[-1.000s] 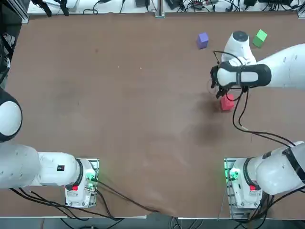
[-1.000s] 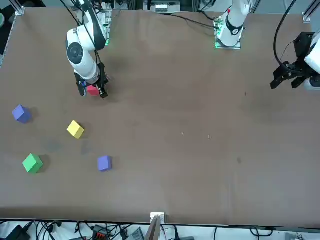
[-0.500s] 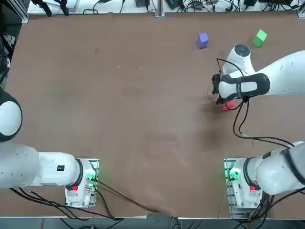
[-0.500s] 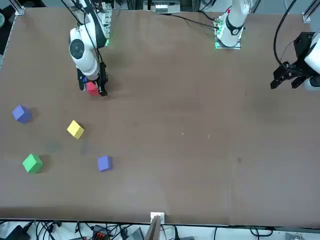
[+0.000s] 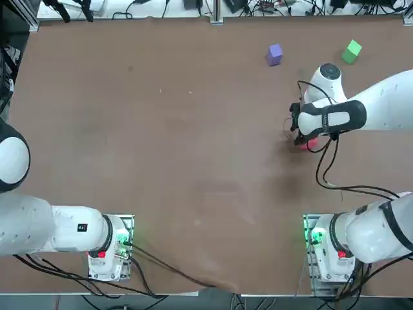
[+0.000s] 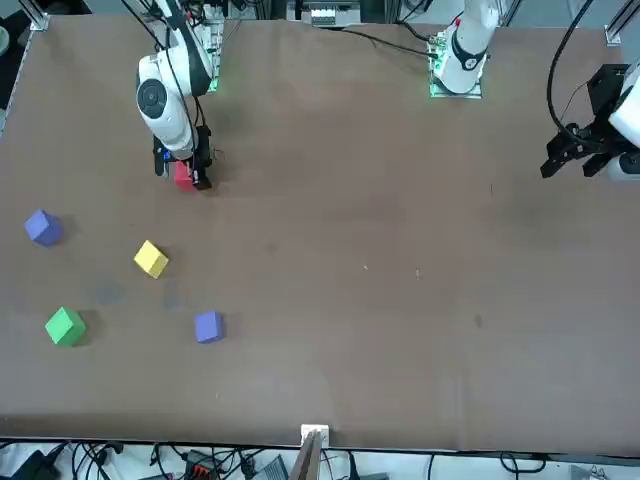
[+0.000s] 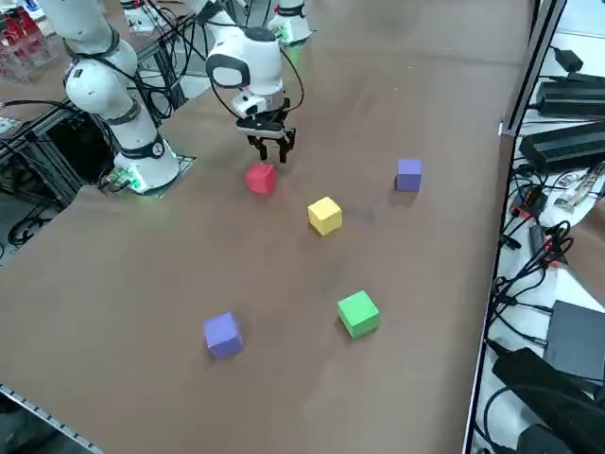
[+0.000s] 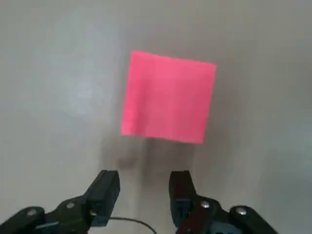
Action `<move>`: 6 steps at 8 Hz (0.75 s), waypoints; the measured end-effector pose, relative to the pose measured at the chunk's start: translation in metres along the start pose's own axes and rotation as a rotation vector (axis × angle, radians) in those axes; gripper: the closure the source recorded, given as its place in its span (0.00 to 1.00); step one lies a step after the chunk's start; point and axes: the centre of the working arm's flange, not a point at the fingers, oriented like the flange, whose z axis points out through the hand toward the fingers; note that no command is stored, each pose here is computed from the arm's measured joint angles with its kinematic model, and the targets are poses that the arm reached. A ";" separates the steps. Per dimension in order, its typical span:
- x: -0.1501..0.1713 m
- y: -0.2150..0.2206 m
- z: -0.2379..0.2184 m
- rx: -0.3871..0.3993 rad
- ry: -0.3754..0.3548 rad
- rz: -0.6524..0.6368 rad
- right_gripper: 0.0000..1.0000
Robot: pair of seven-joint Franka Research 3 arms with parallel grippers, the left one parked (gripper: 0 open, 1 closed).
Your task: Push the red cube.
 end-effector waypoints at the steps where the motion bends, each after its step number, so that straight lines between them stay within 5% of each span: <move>1: 0.004 0.002 0.002 0.009 -0.001 0.009 0.35; 6: 0.015 0.012 0.020 0.029 -0.001 0.036 0.36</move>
